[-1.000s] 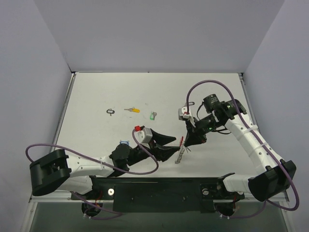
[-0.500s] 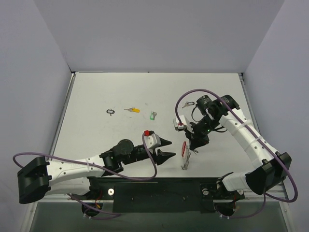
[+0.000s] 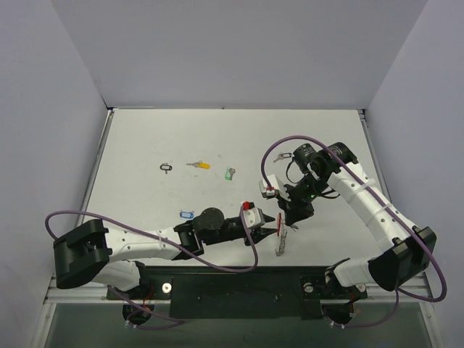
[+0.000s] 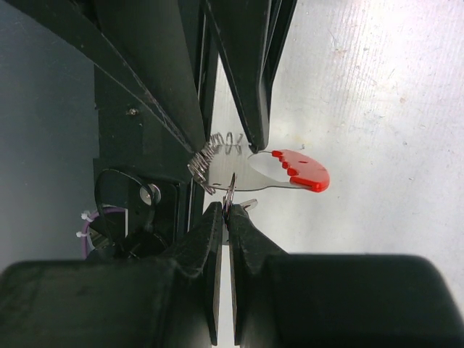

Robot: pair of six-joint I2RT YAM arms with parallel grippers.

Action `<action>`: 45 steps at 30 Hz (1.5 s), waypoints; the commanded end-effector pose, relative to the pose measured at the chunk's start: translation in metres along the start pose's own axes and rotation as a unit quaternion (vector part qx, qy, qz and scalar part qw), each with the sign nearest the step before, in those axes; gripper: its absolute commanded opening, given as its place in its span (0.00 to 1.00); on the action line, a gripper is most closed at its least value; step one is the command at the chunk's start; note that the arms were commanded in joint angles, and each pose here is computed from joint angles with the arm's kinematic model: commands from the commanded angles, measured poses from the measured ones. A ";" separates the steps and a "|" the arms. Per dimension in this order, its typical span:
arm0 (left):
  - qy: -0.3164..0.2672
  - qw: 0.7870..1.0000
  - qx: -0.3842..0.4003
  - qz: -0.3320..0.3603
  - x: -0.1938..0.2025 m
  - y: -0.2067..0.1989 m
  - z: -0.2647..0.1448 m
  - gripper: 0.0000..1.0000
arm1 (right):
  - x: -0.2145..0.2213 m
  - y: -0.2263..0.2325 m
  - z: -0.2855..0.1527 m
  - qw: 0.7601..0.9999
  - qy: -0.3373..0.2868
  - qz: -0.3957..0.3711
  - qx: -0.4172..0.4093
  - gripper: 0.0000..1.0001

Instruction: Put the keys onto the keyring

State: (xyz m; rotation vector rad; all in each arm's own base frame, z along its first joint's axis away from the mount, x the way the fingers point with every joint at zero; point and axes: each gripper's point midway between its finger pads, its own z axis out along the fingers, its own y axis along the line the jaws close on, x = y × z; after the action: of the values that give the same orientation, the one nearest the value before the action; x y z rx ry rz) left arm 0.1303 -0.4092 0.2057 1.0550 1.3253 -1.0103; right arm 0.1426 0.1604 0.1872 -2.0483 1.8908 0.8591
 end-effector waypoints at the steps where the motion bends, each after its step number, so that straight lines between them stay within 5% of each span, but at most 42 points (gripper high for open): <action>1: -0.083 0.996 -0.003 0.018 -0.049 0.000 0.014 0.44 | 0.002 0.027 -0.005 0.999 0.009 0.022 -0.044 0.00; 22: -0.084 0.996 -0.015 0.021 -0.047 0.004 0.029 0.29 | -0.002 0.029 -0.004 0.998 -0.004 0.016 -0.053 0.00; 29: -0.076 0.997 0.000 0.021 -0.043 -0.001 0.030 0.10 | -0.002 0.030 -0.004 0.998 -0.005 0.017 -0.055 0.00; 30: -0.075 0.997 0.003 0.022 -0.043 -0.002 0.030 0.00 | -0.003 0.030 -0.004 0.998 -0.006 0.018 -0.055 0.00; 35: -0.084 0.996 0.001 0.008 -0.047 -0.003 0.026 0.00 | -0.005 0.029 -0.005 0.999 -0.013 0.020 -0.049 0.00; 39: -0.159 0.985 -0.035 -0.049 -0.066 0.007 0.006 0.00 | -0.013 0.026 -0.014 0.997 -0.066 0.035 -0.027 0.36; 45: -0.260 0.954 -0.072 -0.130 -0.084 0.020 -0.025 0.00 | -0.030 0.025 -0.032 0.981 -0.180 0.068 -0.001 0.44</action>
State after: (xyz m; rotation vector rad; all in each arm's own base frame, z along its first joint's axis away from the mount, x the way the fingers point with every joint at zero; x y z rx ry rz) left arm 0.1390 -0.4079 0.2168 0.7778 1.2865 -1.1068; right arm 0.1518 0.1583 0.2068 -1.8122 1.8801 0.9722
